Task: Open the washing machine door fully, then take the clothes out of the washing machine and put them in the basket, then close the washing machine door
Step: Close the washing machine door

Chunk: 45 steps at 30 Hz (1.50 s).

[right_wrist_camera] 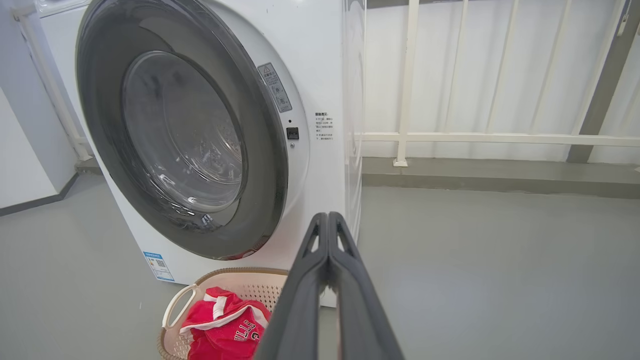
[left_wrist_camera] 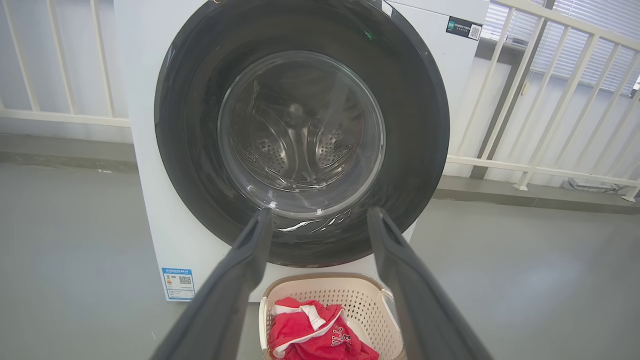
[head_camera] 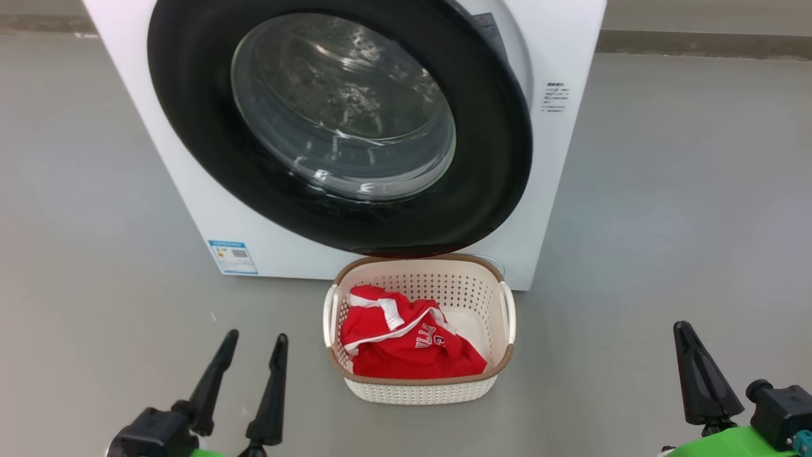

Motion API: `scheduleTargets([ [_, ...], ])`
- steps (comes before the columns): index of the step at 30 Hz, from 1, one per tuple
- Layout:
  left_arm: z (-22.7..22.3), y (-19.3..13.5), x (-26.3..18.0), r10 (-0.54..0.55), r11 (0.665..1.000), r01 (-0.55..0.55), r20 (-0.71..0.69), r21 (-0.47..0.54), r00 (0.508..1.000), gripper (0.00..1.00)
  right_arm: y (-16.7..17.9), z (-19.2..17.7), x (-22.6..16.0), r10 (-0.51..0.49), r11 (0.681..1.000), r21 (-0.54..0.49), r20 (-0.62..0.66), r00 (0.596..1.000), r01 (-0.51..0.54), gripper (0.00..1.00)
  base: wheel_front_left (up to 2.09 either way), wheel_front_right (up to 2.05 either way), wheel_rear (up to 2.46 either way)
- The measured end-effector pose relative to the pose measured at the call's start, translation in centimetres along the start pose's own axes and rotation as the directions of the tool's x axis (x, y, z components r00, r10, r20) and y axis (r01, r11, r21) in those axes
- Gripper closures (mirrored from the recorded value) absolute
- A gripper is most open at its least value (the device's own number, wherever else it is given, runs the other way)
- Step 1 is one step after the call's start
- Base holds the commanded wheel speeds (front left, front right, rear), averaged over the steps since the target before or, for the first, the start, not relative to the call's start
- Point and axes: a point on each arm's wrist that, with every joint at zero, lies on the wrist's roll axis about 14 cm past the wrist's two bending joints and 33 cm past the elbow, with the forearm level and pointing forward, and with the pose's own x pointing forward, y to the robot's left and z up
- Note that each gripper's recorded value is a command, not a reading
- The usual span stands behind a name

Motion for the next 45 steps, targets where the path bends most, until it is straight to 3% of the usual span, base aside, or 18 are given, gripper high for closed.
scheduleTargets([
  [6,0.1,-0.4,-0.1,-0.009,1.000,0.009,0.004,-0.011,1.000,0.00,0.9,-1.0,1.1,0.030,0.999,-0.011,-0.030,0.999,-0.031,1.00,0.00,0.00,0.00],
  [45,-3.6,0.8,4.9,0.005,1.000,-0.006,-0.075,-0.014,0.997,0.00,12.0,-4.6,20.6,0.288,0.957,-0.024,-0.065,0.955,-0.290,1.00,0.00,0.00,0.00],
])
